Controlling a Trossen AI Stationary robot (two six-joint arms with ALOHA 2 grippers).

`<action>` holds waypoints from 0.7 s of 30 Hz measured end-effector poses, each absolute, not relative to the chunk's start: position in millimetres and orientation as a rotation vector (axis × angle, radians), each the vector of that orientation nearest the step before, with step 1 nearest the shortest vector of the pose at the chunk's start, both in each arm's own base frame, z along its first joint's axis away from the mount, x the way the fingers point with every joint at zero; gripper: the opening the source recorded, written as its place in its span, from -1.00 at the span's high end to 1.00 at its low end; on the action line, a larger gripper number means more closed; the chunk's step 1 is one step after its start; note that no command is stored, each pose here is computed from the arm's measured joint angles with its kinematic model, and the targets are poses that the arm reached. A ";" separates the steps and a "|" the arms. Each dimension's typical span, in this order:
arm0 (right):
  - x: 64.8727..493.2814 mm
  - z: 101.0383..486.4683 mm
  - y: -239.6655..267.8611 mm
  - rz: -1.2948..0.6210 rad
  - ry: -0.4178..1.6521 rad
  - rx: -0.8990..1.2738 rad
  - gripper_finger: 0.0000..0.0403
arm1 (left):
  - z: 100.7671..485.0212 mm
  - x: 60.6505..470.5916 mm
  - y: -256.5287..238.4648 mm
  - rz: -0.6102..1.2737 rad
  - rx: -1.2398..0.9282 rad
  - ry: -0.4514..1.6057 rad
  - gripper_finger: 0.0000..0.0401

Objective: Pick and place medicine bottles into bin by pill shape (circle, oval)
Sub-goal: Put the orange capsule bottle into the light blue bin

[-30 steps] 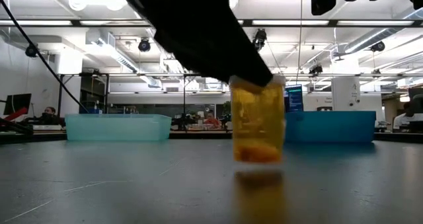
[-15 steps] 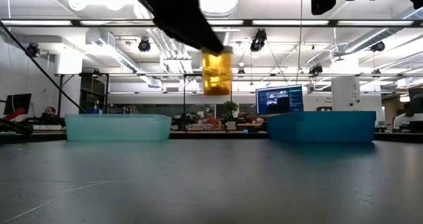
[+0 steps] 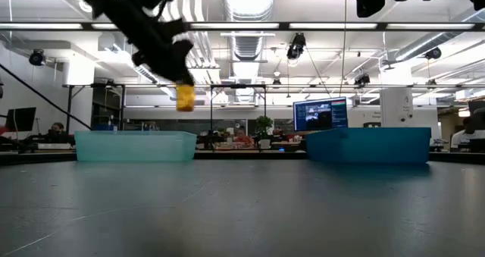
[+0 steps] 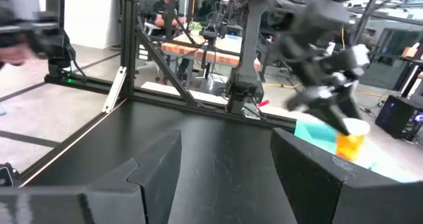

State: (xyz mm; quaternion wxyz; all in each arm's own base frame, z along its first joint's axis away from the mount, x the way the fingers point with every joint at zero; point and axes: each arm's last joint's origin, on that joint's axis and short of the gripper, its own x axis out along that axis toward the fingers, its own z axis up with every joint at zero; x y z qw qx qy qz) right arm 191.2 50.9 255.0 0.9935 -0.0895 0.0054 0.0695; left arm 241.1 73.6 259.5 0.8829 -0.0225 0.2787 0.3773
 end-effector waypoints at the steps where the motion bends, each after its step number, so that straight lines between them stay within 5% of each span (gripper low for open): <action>1: 191.2 254.9 50.9 0.139 0.011 -0.180 -0.11 | 258.0 233.4 83.4 0.833 -0.067 0.577 0.03; 10: 191.3 254.2 50.3 0.122 0.020 -0.183 -0.11 | 229.3 178.6 137.4 1.157 -0.249 0.585 0.03; 21: 191.3 254.2 50.3 0.122 0.019 -0.188 -0.11 | 200.6 170.8 160.9 1.205 -0.378 0.456 0.03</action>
